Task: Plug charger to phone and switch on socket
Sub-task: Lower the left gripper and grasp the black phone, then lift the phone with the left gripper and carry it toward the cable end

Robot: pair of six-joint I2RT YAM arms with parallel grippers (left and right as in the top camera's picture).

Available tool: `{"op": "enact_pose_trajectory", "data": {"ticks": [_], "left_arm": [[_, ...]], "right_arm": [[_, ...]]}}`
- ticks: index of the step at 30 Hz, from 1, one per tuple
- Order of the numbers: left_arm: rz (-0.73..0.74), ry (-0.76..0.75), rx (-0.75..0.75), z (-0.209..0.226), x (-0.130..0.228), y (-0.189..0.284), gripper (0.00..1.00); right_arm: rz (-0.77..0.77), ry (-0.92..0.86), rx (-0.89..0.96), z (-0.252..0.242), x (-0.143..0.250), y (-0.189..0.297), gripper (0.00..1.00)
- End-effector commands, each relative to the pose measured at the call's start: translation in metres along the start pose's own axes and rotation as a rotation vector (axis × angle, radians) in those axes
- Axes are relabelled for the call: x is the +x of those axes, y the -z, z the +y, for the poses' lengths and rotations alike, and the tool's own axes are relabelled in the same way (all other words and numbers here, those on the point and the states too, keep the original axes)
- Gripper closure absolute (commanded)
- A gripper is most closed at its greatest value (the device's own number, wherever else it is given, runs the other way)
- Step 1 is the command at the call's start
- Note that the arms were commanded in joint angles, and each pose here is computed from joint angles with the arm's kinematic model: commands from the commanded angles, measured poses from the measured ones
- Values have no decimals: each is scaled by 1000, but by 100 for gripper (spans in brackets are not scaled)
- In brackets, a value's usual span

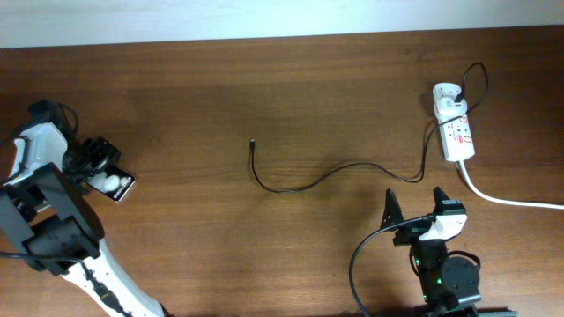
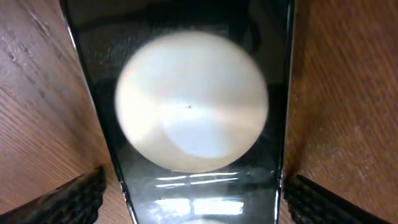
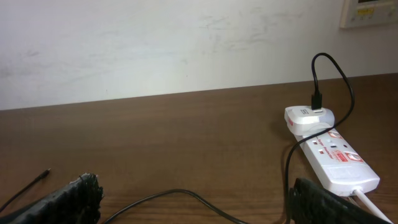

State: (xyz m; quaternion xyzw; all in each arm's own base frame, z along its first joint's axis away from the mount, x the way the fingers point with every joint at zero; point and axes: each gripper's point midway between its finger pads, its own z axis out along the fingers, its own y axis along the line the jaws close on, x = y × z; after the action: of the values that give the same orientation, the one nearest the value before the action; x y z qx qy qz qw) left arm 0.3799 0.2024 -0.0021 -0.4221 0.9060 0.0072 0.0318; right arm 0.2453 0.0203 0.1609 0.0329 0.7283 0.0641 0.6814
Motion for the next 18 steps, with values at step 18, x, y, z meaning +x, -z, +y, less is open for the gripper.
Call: {"op": "enact_pose_trajectory", "data": {"ticks": [18], "left_arm": [[82, -17, 53, -13, 5, -19, 23]], "right_arm": [[5, 8, 6, -2, 3, 0, 2]]}}
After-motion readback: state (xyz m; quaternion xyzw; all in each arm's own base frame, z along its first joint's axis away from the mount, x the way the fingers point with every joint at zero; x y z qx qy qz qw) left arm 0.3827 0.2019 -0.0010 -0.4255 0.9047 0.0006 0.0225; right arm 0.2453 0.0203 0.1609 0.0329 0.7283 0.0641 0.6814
